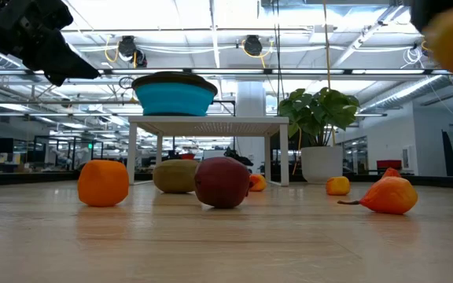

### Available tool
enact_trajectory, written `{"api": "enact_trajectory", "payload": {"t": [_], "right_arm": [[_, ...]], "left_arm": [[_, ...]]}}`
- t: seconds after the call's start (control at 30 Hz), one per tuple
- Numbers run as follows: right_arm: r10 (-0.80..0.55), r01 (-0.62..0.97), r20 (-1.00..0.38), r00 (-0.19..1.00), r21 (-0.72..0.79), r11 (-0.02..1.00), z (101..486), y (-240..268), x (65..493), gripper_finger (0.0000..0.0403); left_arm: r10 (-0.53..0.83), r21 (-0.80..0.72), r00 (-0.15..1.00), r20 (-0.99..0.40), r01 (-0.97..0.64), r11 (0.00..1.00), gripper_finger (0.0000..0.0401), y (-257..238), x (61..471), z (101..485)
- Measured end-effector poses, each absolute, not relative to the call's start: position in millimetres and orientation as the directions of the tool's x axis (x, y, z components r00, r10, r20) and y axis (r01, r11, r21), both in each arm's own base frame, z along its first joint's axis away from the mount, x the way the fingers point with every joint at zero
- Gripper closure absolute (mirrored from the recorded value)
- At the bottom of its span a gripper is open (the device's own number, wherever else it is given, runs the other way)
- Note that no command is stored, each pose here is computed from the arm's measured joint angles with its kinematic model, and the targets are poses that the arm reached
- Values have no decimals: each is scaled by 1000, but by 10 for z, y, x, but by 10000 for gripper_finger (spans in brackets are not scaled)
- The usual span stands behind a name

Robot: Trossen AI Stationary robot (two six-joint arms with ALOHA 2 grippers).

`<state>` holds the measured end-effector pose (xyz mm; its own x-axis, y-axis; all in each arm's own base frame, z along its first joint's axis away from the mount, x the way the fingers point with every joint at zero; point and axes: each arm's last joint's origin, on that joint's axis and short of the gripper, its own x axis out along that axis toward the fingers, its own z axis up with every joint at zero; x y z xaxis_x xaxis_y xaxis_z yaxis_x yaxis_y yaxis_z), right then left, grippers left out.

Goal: Pick & Place Fruit
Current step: Put the mango in the blue strainer bowl on the shelf

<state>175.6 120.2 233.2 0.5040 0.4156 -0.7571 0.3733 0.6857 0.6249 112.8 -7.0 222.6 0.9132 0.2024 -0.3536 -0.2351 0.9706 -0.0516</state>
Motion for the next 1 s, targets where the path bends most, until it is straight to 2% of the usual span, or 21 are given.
{"api": "enact_trajectory", "payload": {"t": [0.17,0.37,0.5,0.77,1.0], "right_arm": [[250,374,-646,721,667,644,2477,1082,1865,133],[118,318,-515,849,677,664,2598,944,2020,134],[40,287,-424,905,677,677,2685,811,2126,130],[-80,183,-193,978,606,774,2916,523,2296,133],[-157,176,-80,984,398,900,3030,336,2347,133]], "left_arm": [[202,-48,913,-354,-234,971,382,-70,1128,2226],[201,-69,913,-354,-240,968,382,-71,1128,2227],[202,-128,915,-349,-260,957,382,-71,1130,2231],[201,-288,917,-343,-307,907,382,-71,1132,2237],[197,-404,924,-329,-327,854,382,-73,1138,2252]]}}
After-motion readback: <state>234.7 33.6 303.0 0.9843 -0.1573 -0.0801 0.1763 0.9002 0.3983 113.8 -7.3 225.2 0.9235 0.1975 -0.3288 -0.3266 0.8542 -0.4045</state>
